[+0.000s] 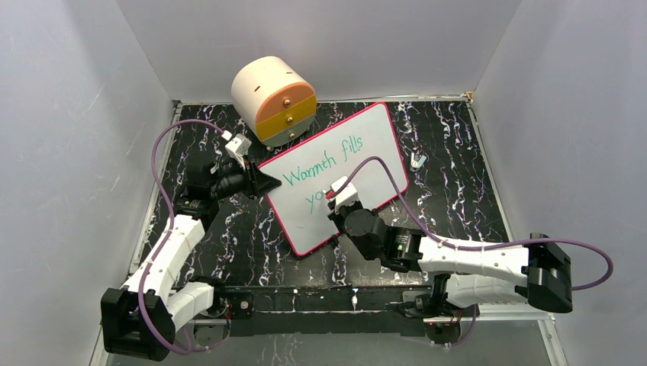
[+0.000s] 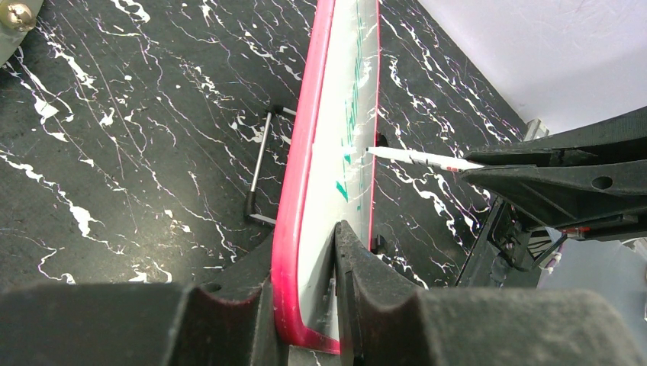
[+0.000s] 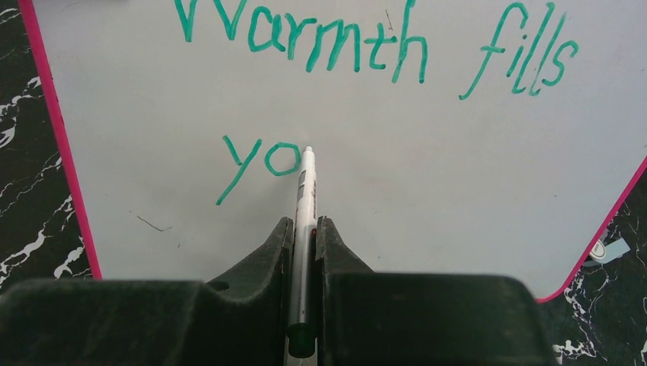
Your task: Write a sentence on the whiteboard
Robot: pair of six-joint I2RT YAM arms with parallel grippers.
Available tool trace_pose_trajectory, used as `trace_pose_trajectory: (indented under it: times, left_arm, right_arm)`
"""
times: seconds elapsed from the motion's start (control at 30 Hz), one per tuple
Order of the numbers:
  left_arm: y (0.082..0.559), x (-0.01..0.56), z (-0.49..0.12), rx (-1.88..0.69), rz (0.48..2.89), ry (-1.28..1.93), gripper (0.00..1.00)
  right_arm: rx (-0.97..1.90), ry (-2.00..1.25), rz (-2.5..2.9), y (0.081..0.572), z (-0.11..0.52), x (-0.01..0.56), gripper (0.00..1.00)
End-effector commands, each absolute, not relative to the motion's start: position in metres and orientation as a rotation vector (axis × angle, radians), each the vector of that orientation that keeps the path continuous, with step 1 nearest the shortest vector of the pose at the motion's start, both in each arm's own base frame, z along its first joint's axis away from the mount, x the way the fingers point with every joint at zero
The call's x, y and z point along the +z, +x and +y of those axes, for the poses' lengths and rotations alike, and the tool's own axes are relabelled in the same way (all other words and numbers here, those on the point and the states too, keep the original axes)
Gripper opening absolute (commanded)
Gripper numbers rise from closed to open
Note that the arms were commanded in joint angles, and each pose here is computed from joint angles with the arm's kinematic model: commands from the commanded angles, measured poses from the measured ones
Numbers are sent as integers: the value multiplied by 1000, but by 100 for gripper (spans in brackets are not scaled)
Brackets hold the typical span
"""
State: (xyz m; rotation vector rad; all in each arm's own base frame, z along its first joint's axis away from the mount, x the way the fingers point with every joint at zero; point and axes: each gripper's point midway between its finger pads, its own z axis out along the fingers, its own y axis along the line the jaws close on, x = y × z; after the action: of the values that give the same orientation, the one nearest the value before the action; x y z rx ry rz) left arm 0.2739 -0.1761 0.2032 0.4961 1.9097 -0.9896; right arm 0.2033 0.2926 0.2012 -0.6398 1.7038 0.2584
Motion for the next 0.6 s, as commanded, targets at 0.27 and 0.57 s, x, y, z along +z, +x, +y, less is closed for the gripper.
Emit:
trace_pose_trajectory:
  times: [0.27, 0.57]
  left_arm:
    - [261, 130, -157, -834, 2142, 522, 0]
    - [261, 131, -157, -835, 2142, 521, 0]
  right_arm:
    - [274, -579, 1669, 213, 297, 217, 0]
    - [282, -635, 1739, 206, 295, 201, 0]
